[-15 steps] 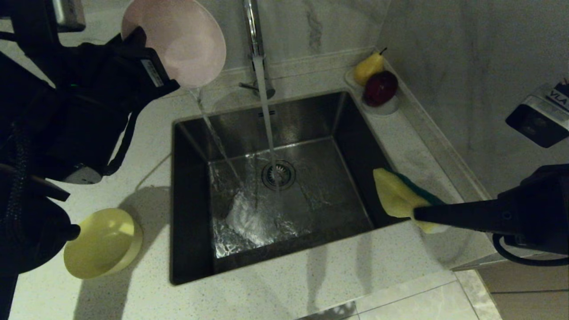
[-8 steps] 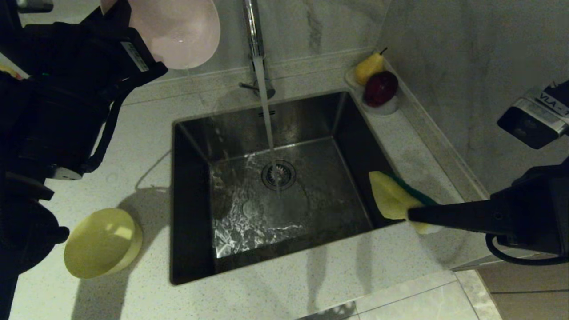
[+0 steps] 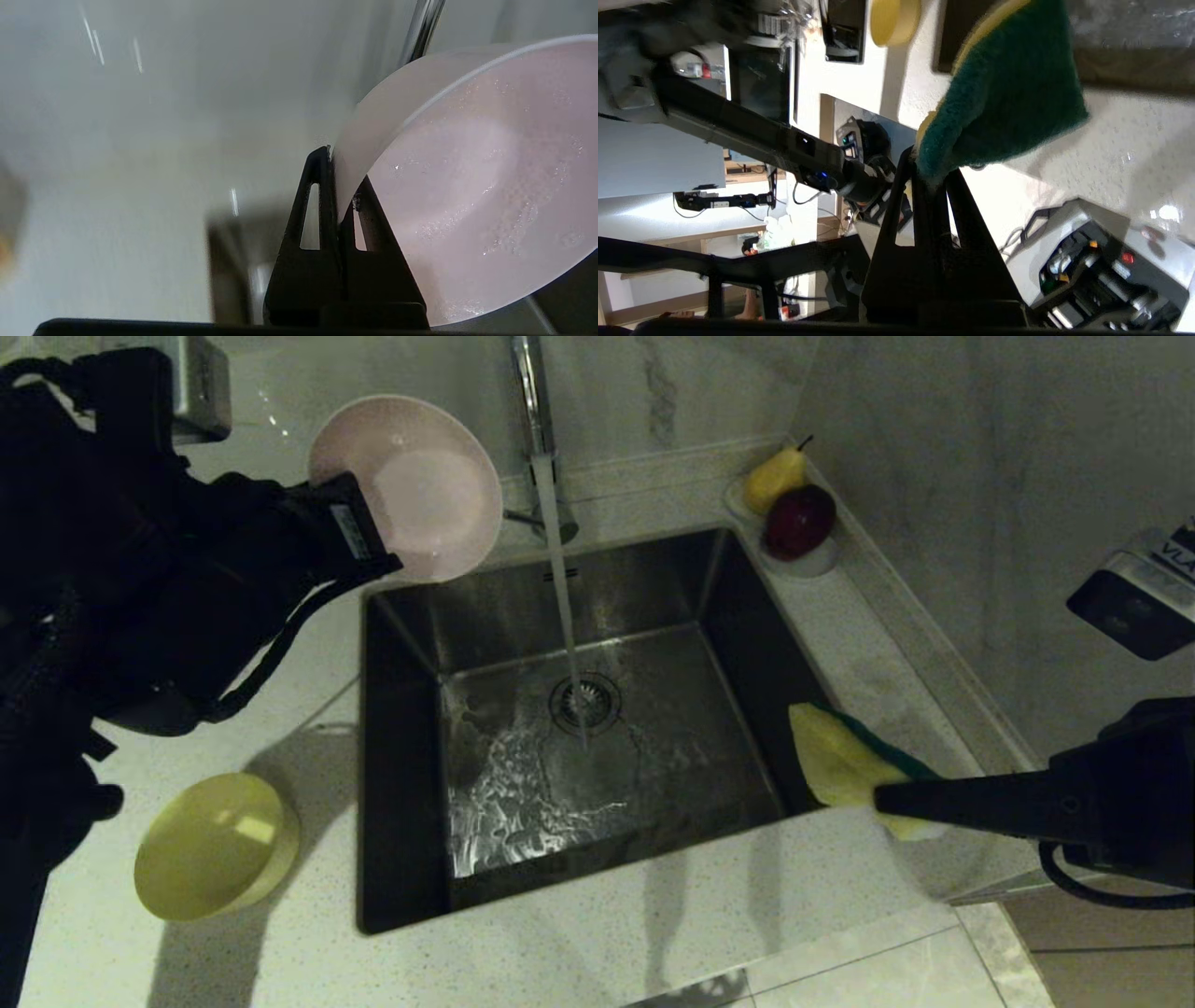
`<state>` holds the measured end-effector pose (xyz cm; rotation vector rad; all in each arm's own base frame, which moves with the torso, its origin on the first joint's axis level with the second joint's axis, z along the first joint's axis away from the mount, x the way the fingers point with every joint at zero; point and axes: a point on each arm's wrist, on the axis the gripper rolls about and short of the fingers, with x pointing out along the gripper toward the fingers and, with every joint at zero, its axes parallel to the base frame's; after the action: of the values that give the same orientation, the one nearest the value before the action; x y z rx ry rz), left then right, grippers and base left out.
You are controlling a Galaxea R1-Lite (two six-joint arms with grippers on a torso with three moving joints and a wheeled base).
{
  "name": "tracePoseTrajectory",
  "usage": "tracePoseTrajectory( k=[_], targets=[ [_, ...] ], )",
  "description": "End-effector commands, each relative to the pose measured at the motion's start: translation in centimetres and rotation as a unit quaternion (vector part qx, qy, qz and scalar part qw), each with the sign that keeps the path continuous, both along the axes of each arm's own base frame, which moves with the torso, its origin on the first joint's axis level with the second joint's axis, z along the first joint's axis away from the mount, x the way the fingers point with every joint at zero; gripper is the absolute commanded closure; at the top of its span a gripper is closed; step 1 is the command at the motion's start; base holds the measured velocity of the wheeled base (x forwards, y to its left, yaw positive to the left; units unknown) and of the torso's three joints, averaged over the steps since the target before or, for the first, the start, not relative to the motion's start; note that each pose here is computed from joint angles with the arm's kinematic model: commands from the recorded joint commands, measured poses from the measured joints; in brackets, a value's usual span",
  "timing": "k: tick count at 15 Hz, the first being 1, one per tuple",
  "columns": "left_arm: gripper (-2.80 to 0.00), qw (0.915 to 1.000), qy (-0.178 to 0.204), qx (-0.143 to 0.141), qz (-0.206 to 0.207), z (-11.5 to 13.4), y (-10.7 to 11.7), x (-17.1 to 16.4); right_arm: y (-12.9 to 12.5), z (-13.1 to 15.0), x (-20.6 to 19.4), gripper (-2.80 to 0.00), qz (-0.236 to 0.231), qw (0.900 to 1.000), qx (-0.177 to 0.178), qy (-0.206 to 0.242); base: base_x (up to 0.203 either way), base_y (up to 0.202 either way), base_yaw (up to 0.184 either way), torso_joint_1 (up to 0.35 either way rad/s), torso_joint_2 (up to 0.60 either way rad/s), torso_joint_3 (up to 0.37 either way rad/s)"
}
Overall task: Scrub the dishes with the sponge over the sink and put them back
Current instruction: Place the bowl on the table
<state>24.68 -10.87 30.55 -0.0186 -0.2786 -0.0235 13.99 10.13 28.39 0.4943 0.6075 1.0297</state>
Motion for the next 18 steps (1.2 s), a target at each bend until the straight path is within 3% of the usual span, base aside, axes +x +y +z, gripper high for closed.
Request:
tracePoseTrajectory(
  k=[1,3,5,7,11,14,16,18],
  targets=[
    [0.00,0.9879,0.155,-0.013,0.003,0.5,0.6,-0.6,-0.7,-0.5,-0.3,0.00,-0.011,1.000,-0.002,0.005,0.000,0.000,0.000,0.000,0.00,0.000],
    [0.00,0.9699,0.230,-0.080,0.014,3.5,1.8,-1.6,-1.2,-0.5,-0.4,0.00,-0.023,1.000,-0.001,0.006,0.000,0.000,0.000,0.000,0.00,0.000],
    [0.00,0.9481,0.277,-0.155,0.020,6.3,4.1,-3.0,-1.5,-0.9,-0.8,0.00,-0.023,1.000,-0.003,0.008,0.000,0.000,0.000,0.000,0.00,0.000],
    [0.00,0.9220,0.308,-0.224,0.068,7.6,7.9,-3.9,-1.8,-0.9,-1.3,0.00,-0.024,1.000,-0.002,0.007,0.000,0.000,0.000,0.000,0.00,0.000],
    [0.00,0.8791,0.314,-0.312,0.176,7.5,13.8,-5.2,-1.7,-1.5,-1.2,0.00,-0.026,0.999,-0.008,0.016,0.000,0.000,0.000,0.000,0.00,0.000],
    [0.00,0.8501,0.309,-0.371,0.210,6.9,17.9,-5.5,-1.7,-1.5,-1.2,0.00,-0.026,0.999,-0.009,0.016,0.000,0.000,0.000,0.000,0.00,0.000],
    [0.00,0.8163,0.321,-0.414,0.243,5.2,20.6,-4.4,-1.7,-1.5,-1.2,0.00,-0.026,0.999,-0.010,0.016,0.000,0.000,0.000,0.000,0.00,0.000],
    [0.00,0.7830,0.351,-0.435,0.273,2.5,22.6,-3.2,-1.7,-1.5,-1.2,0.00,-0.026,0.999,-0.010,0.016,0.000,0.000,0.000,0.000,0.00,0.000]
  ],
)
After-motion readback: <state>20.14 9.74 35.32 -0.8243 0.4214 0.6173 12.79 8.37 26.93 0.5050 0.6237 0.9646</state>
